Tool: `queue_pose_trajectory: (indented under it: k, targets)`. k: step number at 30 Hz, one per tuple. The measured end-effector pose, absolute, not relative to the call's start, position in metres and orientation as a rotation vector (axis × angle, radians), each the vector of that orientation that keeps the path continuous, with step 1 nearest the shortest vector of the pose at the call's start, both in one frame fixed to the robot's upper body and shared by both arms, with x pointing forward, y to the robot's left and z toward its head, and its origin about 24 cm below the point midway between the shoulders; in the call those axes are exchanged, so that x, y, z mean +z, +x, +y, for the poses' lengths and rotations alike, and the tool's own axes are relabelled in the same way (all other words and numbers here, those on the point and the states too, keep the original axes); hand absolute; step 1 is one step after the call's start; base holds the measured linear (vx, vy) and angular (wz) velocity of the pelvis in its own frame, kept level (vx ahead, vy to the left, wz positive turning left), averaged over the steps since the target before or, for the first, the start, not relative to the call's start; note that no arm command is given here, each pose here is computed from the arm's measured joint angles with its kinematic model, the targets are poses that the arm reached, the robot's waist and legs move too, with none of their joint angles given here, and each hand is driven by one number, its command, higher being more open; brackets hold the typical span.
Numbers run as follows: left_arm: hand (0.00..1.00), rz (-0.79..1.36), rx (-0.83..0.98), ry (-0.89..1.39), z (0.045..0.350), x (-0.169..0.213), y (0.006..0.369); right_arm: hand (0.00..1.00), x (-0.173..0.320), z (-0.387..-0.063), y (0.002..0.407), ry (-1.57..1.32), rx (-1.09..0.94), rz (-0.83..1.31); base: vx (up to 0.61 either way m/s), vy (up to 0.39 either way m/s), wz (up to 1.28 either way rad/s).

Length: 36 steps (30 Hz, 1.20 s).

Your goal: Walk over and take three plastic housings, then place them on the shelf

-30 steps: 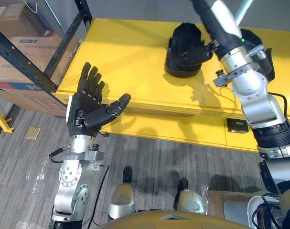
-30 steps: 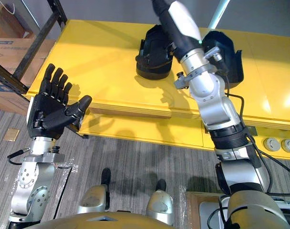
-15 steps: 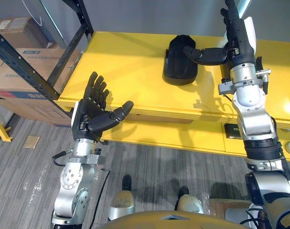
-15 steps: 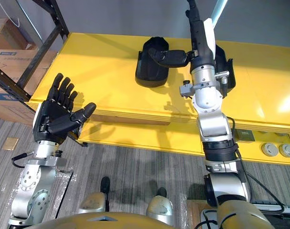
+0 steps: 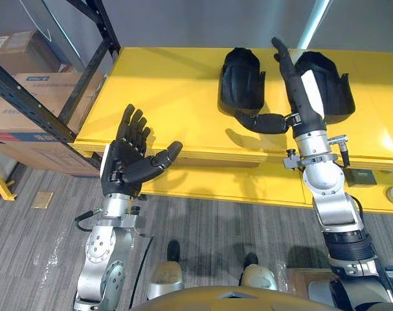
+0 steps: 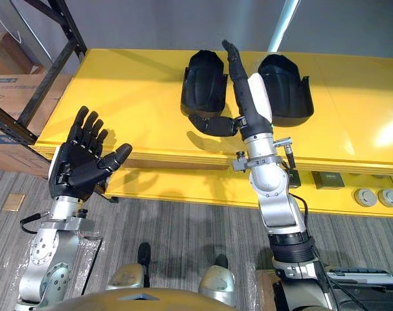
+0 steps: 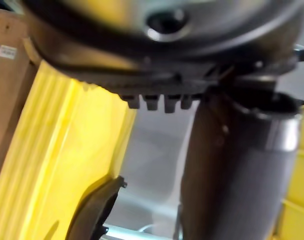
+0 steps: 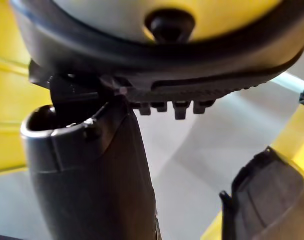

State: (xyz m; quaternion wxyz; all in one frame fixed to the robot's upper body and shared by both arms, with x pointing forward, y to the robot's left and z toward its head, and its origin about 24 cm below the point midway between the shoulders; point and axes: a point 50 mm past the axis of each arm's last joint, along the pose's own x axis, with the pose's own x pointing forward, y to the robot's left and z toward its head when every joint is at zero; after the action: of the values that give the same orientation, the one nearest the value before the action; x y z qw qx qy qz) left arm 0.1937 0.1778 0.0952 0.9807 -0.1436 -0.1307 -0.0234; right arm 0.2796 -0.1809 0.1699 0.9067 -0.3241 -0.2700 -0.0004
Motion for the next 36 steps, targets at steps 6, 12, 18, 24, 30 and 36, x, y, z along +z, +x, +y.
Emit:
queue_pose_trajectory:
  k: [6, 12, 18, 24, 30, 36]
  targets:
    - [1.00, -0.264, -0.024, -0.285, 0.180, 0.095, 0.194, 1.00, 0.157, -0.173, 0.282, -0.821, 0.016, -0.530, -0.01, -0.001, -0.02]
    - [1.00, -0.274, 0.036, -0.291, 0.183, 0.096, 0.193, 1.00, 0.122, -0.190, 0.299, -0.887, -0.097, -0.379, 0.00, -0.001, 0.01]
    - [1.00, -0.259, 0.079, -0.307, 0.187, 0.091, 0.186, 1.00, 0.133, -0.196, 0.324, -0.930, -0.215, -0.396, -0.01, -0.003, 0.07]
    - [1.00, -0.277, 0.091, -0.307, 0.190, 0.093, 0.186, 1.00, 0.154, -0.195, 0.337, -0.921, -0.279, -0.460, -0.03, -0.009, 0.13]
    - [1.00, -0.283, 0.095, -0.321, 0.189, 0.093, 0.186, 1.00, 0.153, -0.199, 0.341, -0.923, -0.297, -0.446, -0.01, -0.001, 0.04]
    - [1.00, -0.287, 0.082, -0.323, 0.188, 0.093, 0.186, 1.00, 0.155, -0.197, 0.341, -0.917, -0.284, -0.468, 0.00, 0.000, 0.00]
